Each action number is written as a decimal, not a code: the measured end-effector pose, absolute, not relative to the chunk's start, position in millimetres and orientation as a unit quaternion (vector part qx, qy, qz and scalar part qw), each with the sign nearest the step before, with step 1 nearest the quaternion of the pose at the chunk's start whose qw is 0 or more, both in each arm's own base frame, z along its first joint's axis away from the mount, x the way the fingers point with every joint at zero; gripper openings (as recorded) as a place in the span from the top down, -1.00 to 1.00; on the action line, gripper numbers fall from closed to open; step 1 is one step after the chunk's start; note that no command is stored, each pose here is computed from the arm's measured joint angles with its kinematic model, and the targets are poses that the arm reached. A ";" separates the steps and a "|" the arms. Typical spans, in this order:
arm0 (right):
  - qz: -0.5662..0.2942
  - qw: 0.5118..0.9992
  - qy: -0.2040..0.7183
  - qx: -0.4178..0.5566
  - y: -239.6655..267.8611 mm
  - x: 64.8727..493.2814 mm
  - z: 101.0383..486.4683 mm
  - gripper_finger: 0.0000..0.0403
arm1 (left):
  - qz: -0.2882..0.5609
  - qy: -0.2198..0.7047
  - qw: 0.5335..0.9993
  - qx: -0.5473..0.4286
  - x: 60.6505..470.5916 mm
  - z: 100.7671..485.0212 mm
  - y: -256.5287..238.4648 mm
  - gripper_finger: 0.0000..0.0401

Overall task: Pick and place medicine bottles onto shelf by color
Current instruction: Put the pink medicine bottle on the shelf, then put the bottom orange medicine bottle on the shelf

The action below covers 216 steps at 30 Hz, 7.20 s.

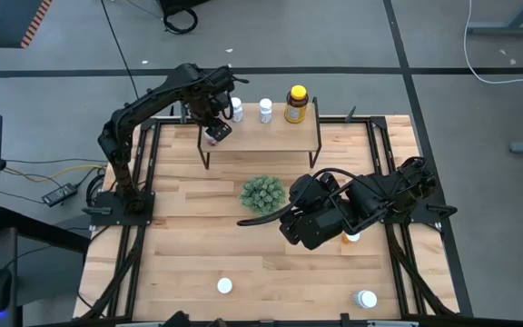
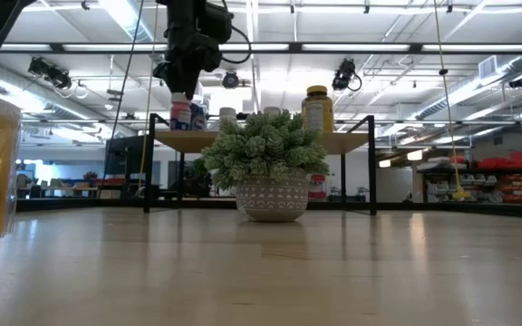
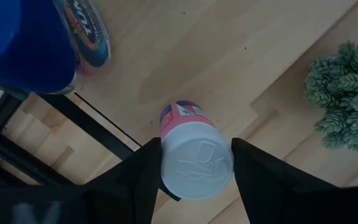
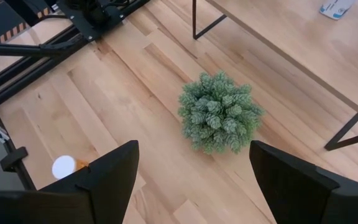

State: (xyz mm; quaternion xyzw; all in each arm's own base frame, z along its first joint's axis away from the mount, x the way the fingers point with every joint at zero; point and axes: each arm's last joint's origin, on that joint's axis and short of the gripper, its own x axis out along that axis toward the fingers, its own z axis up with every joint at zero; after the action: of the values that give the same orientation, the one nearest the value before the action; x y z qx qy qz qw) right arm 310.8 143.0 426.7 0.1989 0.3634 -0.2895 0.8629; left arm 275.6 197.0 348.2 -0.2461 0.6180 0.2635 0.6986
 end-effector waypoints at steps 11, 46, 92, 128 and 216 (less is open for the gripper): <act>-0.290 0.863 0.363 0.199 143.0 310.9 426.7 -0.56 | 0.281 0.633 0.689 -0.214 275.2 345.3 198.7 -0.20; -0.293 0.861 0.361 0.207 143.0 310.8 426.7 -0.56 | 0.283 0.591 0.734 -0.175 280.3 379.3 189.2 -0.33; -0.204 0.888 0.354 0.211 225.6 256.7 427.5 -0.56 | -0.097 0.476 0.866 -0.117 267.7 328.6 -209.8 -0.22; -0.237 0.886 0.303 0.257 225.5 258.0 429.6 -0.56 | -0.164 0.513 0.841 0.057 282.4 207.0 -231.4 -0.69; -0.278 0.885 0.280 0.247 204.1 274.0 430.1 -0.56 | 0.164 0.505 0.847 -0.034 311.6 364.9 119.4 -0.09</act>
State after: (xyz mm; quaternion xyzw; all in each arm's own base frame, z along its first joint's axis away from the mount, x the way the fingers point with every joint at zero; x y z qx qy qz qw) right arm 274.0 204.1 430.1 0.2469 0.2801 -0.2783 0.8850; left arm 311.6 119.4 364.9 -0.0339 0.5046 0.1637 0.8470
